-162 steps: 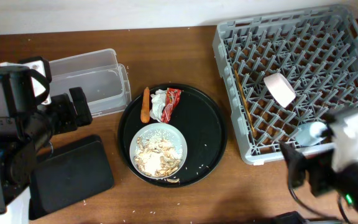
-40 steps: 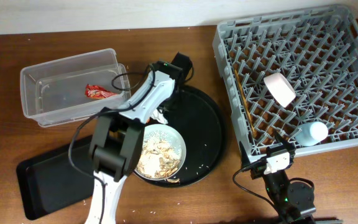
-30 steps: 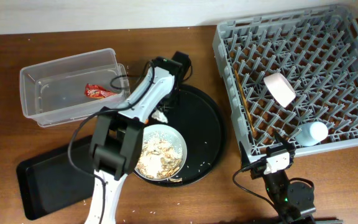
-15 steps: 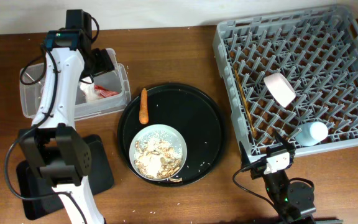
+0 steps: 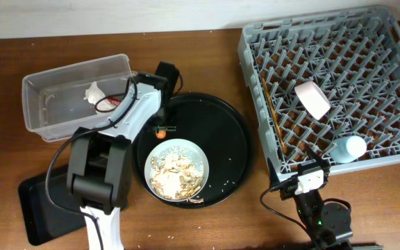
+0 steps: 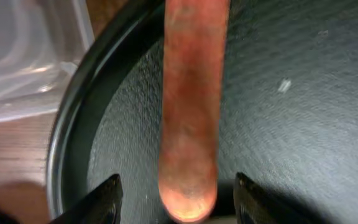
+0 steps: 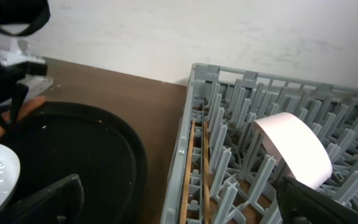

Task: Sort waste into correct bins and load items into the dishwasher rack
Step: 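Grasp the white tissue with the left gripper and drop it in the clear bin, then grasp the carrot with the left gripper and place it on the black tray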

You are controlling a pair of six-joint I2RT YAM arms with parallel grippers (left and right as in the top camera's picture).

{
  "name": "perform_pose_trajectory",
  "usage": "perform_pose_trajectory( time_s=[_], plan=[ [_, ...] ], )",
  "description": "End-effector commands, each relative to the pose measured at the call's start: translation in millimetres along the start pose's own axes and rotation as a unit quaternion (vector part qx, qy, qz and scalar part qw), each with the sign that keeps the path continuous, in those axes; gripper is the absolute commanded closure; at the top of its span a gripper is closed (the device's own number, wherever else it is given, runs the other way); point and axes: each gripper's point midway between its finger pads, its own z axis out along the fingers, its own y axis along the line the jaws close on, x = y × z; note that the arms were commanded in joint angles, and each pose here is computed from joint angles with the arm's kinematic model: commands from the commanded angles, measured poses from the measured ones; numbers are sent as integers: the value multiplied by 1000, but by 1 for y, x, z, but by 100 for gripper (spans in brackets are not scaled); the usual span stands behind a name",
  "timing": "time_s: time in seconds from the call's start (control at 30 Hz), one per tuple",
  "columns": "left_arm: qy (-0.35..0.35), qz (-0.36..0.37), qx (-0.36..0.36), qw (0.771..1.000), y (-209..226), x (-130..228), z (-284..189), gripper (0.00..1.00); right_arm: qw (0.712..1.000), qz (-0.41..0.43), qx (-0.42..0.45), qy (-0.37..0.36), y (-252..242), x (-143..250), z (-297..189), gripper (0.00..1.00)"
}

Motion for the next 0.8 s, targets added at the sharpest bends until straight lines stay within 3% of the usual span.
perform_pose_trajectory(
  time_s=[0.0, 0.03, 0.1, 0.2, 0.37, 0.43, 0.57, 0.77],
  plan=[
    [-14, -6, -4, 1000, 4, 2, 18, 43, 1000, -3, -6, 1, 3, 3, 0, 2],
    [-18, -6, -2, 1000, 3, 3, 25, 44, 1000, -3, -6, 1, 3, 3, 0, 2],
    [-17, -6, -1, 1000, 3, 7, 31, 64, 1000, -3, -6, 1, 3, 3, 0, 2],
    [-34, -9, 5, 999, 1, -4, 16, 70, 1000, -3, -6, 1, 3, 3, 0, 2],
    [-102, -20, 29, 994, 6, -33, -93, 78, 1000, -3, -6, 1, 3, 3, 0, 2],
    [-100, -33, 29, 994, 17, -15, -133, 78, 1000, -3, -6, 1, 3, 3, 0, 2],
    [-22, -160, -42, 986, 86, 59, -170, 82, 1000, -3, -6, 1, 3, 3, 0, 2],
    [18, -236, -117, 965, 127, 136, -134, 81, 1000, -3, -6, 1, 3, 3, 0, 2]
  ],
)
